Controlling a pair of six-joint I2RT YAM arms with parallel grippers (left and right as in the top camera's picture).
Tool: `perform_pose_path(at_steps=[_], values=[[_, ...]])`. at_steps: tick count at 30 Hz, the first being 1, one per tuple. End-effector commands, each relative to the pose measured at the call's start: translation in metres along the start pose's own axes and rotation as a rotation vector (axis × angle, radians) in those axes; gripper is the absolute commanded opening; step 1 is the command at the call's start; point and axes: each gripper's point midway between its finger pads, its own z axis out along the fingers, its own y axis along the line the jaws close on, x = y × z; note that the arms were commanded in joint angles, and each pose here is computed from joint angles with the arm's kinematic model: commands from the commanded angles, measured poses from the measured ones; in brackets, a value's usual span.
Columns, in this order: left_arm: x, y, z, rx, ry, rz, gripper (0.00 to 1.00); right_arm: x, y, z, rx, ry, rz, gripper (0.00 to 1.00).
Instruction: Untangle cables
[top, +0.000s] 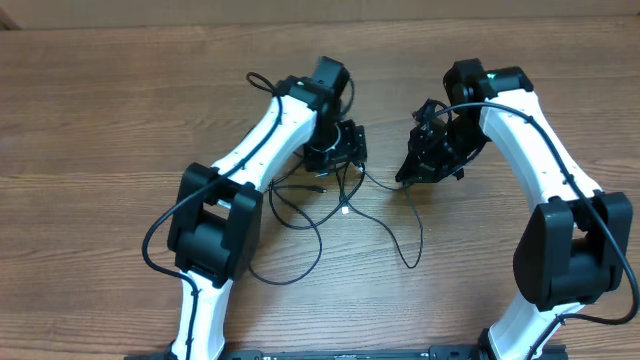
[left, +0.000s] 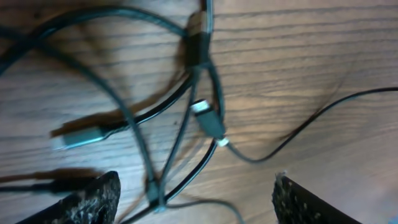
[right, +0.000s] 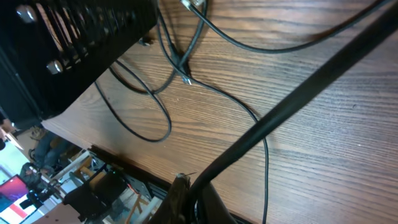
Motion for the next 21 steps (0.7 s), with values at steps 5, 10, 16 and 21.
perform_pose_path(at_steps=[5,10,16,21], values=[[-0.009,-0.008,0.012,-0.133,-0.148,0.014,0.73,0.005,-0.001,0.003,-0.004,-0.005,-0.010,0.04],[-0.015,-0.012,0.013,-0.153,-0.200,0.037,0.60,0.002,-0.011,0.003,0.052,-0.017,-0.010,0.04],[-0.005,-0.018,0.019,-0.148,-0.188,-0.046,0.51,-0.001,-0.019,0.002,0.104,-0.034,-0.013,0.04],[0.000,-0.024,0.021,-0.124,-0.175,-0.134,0.49,-0.002,-0.018,0.003,0.095,-0.037,-0.011,0.04]])
